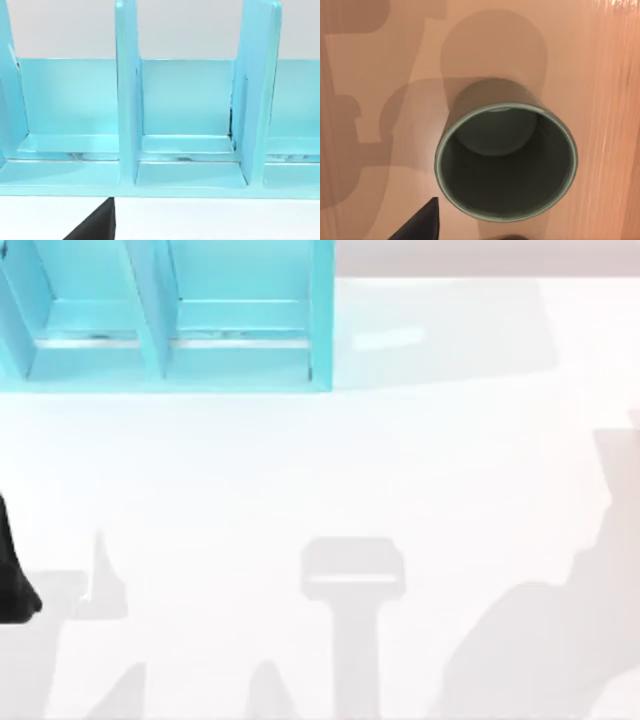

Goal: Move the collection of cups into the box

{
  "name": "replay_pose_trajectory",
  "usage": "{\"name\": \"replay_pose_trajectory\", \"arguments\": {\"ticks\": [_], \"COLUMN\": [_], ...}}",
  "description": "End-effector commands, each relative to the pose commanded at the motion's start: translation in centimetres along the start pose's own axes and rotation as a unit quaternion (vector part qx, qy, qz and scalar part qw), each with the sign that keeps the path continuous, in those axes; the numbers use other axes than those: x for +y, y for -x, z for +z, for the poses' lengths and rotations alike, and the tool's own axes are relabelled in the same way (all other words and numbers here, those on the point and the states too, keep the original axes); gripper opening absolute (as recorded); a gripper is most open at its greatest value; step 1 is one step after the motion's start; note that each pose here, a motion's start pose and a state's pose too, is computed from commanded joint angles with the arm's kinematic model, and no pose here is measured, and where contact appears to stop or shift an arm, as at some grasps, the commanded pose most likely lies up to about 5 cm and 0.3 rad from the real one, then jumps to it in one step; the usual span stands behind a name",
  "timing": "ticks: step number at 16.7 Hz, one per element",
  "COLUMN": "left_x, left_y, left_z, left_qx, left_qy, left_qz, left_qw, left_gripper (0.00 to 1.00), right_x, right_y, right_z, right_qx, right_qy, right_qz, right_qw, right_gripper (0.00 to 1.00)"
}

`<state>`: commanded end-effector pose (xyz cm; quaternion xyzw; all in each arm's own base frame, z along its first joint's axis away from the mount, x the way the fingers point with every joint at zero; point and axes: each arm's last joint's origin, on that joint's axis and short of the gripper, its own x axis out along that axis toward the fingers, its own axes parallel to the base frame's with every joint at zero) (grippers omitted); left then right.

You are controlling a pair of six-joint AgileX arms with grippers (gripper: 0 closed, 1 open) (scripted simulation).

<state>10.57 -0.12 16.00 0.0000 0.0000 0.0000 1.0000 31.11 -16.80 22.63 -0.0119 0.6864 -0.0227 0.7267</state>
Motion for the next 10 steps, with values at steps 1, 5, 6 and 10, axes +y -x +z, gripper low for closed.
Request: {"name": "replay_pose_trajectory", "arguments": {"ticks": [1, 5, 6, 10], "left_x": [0.0, 0.0, 0.0, 0.0], "left_y": [0.0, 0.0, 0.0, 0.0], "left_z": [0.0, 0.0, 0.0, 0.0], "left_qx": [0.0, 0.0, 0.0, 0.0], "left_qy": [0.0, 0.0, 0.0, 0.0], "left_qz": [0.0, 0.0, 0.0, 0.0], "left_qw": [1.0, 1.0, 1.0, 1.0], "left_gripper": [1.0, 1.0, 1.0, 1.0], "right_x": [-0.2, -0.5, -0.5, -0.3], "right_y": [0.7, 5.8, 7.0, 9.1], "right_z": [0.1, 0.7, 0.6, 0.4], "right_qx": [0.002, 0.001, 0.0, -0.001], "right_qy": [-0.001, 0.0, 0.0, 0.002], "right_qz": [0.001, -0.001, -0.001, -0.001], "right_qw": [1.0, 1.0, 1.0, 1.0], "right_gripper": [1.0, 1.0, 1.0, 1.0]}}
